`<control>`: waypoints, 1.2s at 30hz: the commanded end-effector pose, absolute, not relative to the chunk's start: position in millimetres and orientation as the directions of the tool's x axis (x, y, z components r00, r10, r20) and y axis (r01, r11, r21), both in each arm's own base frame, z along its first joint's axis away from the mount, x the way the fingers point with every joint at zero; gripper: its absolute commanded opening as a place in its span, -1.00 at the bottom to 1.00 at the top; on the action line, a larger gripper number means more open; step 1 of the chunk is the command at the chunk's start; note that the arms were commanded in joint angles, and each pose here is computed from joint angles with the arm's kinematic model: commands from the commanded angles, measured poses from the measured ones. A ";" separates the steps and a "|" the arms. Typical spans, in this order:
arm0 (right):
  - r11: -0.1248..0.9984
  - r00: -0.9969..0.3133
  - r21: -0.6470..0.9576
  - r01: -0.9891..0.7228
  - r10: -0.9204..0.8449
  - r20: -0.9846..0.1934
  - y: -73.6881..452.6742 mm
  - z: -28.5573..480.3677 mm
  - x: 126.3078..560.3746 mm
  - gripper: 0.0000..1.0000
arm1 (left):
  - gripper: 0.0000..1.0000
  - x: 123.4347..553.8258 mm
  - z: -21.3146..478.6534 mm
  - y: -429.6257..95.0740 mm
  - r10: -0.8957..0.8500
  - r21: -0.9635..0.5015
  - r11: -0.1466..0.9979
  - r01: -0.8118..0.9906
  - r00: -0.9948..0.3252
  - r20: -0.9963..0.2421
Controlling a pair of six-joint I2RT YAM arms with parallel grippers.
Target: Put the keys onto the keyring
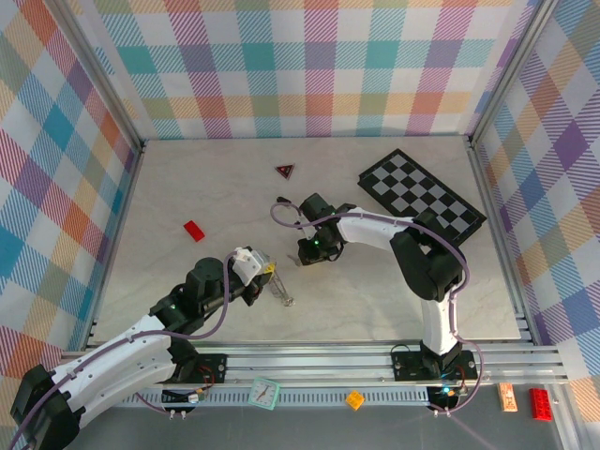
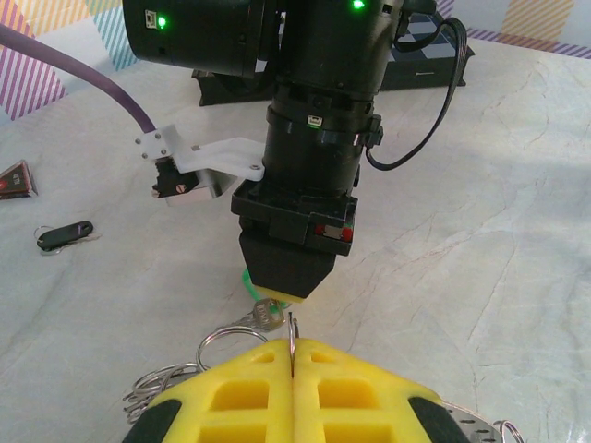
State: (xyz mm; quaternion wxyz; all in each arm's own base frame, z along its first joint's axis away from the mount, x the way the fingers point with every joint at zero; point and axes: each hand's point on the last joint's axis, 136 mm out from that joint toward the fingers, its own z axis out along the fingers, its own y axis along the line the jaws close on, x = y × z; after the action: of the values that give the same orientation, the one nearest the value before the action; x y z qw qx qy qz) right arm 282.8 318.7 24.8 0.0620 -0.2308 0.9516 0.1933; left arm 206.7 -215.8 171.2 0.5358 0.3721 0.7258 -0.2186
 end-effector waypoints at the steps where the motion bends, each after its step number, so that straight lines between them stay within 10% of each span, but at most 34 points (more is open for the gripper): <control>1: 0.810 -0.876 0.334 -0.481 -0.437 -0.202 322.0 26.3 281.8 -0.73 | -1.00 207.7 178.0 -217.0 0.273 0.068 0.629 0.774 -0.138 -0.952; 14: 0.793 -0.860 0.336 -0.509 -0.451 -0.238 323.7 36.9 282.8 -1.00 | -1.00 208.0 177.3 -216.2 0.275 0.068 0.632 0.772 -0.141 -0.951; 36: 0.379 -0.352 0.184 -0.907 -0.442 -0.825 320.7 172.3 212.2 -1.00 | -1.00 202.3 188.6 -231.6 0.219 0.040 0.571 0.820 -0.105 -0.970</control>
State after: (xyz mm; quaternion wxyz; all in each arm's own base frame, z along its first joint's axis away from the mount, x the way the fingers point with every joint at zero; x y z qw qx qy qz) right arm 222.6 307.9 147.4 0.3047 -0.4004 0.8133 0.2921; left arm 203.4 -225.7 173.1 0.5315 0.3739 0.7179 -0.2497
